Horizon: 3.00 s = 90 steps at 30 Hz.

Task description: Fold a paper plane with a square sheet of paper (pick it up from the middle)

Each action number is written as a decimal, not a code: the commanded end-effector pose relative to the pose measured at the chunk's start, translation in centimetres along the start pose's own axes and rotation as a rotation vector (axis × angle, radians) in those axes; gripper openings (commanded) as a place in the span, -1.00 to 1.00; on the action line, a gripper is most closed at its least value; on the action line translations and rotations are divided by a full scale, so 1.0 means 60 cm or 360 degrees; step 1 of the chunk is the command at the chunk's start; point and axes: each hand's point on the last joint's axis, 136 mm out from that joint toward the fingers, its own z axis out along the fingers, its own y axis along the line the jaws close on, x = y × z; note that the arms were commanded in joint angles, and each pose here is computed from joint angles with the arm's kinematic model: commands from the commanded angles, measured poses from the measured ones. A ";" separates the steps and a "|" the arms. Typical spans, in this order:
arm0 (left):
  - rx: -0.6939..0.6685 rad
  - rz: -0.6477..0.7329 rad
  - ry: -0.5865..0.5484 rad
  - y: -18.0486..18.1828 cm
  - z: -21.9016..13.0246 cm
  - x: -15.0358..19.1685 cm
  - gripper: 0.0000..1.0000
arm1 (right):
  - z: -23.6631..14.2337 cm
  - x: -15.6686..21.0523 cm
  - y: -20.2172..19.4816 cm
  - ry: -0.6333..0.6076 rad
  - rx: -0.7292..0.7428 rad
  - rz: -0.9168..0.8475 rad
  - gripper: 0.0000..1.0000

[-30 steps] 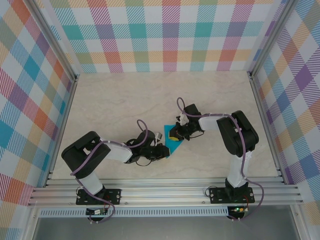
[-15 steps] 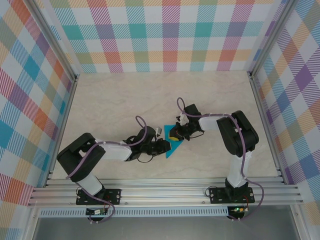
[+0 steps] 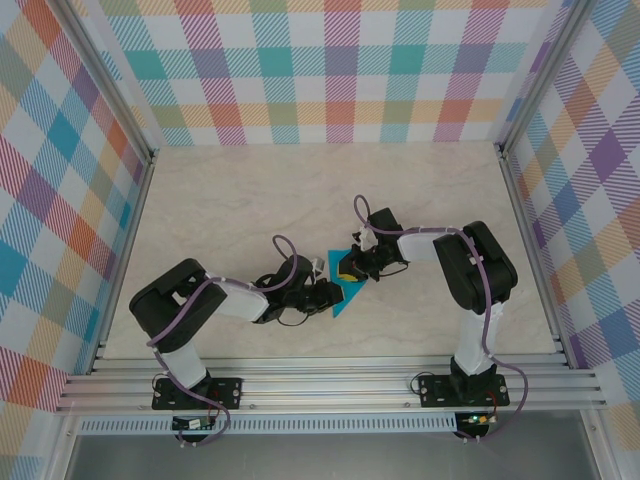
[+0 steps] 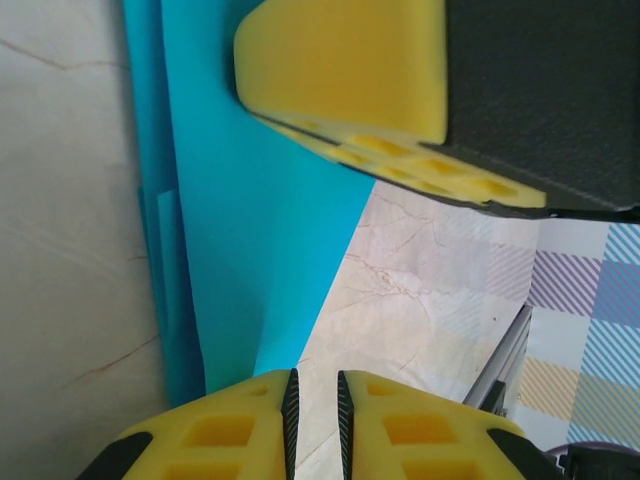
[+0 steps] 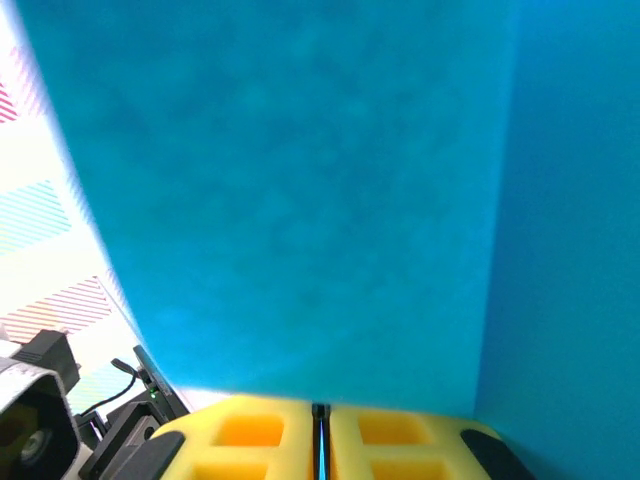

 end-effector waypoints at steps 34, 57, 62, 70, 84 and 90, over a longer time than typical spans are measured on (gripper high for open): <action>-0.0195 0.0077 0.0513 0.044 -0.008 0.125 -0.62 | 0.030 0.043 -0.110 0.0105 0.0293 0.0195 -0.77; -0.0216 0.0153 -0.0053 -0.031 -0.053 -0.008 -0.73 | 0.029 0.043 -0.110 0.0095 0.0296 0.0196 -0.78; -0.0268 0.0108 -0.0090 -0.020 -0.018 -0.030 -0.76 | 0.028 0.041 -0.109 0.0093 0.0301 0.0189 -0.78; -0.0298 0.0091 -0.0087 -0.006 0.010 -0.037 -0.73 | 0.027 0.040 -0.107 0.0092 0.0301 0.0187 -0.78; -0.0588 0.0063 0.0067 0.094 0.004 0.017 -0.81 | 0.024 0.034 -0.095 0.0085 0.0282 0.0180 -0.77; -0.0716 0.0081 0.0094 0.123 -0.011 0.027 -0.87 | 0.012 0.018 -0.073 0.0029 0.0269 0.0140 -0.75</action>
